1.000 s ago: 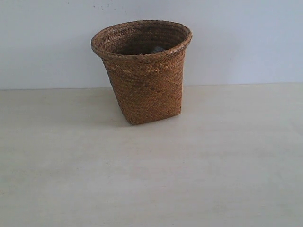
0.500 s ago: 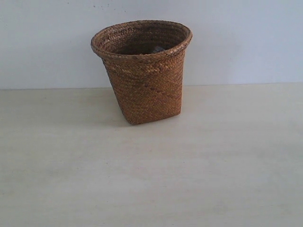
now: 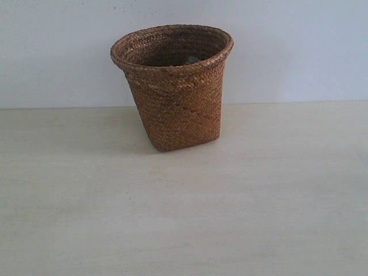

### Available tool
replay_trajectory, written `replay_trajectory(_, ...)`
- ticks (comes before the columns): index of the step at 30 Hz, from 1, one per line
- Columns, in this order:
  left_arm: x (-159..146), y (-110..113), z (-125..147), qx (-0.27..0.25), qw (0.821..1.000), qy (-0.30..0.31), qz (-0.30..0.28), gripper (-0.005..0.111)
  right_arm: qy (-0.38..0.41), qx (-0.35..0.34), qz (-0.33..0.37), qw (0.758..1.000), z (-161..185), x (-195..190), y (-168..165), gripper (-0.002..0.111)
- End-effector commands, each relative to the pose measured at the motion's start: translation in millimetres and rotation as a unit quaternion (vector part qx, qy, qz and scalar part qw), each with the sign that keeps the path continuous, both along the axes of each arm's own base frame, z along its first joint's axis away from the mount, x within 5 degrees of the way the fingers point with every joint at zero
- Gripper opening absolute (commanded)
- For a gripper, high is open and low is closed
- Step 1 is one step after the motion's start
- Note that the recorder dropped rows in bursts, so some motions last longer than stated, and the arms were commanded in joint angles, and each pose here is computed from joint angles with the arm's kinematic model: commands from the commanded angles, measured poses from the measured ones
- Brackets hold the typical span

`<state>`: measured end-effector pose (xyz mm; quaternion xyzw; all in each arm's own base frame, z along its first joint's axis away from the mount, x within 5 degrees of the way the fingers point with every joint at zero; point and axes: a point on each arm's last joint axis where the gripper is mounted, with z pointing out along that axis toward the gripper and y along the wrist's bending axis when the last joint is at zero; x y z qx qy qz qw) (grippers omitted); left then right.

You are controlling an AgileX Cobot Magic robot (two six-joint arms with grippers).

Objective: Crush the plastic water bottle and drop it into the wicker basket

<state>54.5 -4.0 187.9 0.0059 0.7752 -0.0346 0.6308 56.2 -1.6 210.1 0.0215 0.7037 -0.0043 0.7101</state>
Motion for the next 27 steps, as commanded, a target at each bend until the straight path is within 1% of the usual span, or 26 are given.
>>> replay_trajectory(1, 0, 0, -1, 0.0, 1.0, 0.003, 0.002, 0.004, 0.006, 0.024, -0.001, 1.0, -2, 0, 0, 0.0)
replay_trajectory(11, 0, 0, -1, 0.0, 1.0, 0.003, 0.002, 0.004, 0.07, 0.026, 0.001, 0.997, -16, -1, 1, 0.0)
replay_trajectory(14, 0, 0, -1, 0.0, 1.0, 0.003, 0.002, 0.004, 0.064, 0.022, 0.001, 0.998, -16, 0, 0, 0.0)
replay_trajectory(16, 0, 0, -1, 0.0, 1.0, 0.003, 0.002, 0.004, 0.093, 0.023, 0.003, 0.995, -21, -1, 1, 0.0)
replay_trajectory(20, 0, 0, -1, 0.0, 1.0, 0.003, 0.002, 0.004, 0.098, 0.018, 0.002, 0.995, -22, -1, 1, 0.0)
replay_trajectory(23, 0, 0, -1, 0.0, 1.0, 0.003, 0.002, 0.004, 0.126, 0.019, 0.003, 0.992, -27, -2, 1, 0.0)
replay_trajectory(27, 0, 0, -1, 0.0, 1.0, 0.003, 0.002, 0.004, 0.126, 0.019, 0.003, 0.992, -27, -2, 1, 0.0)
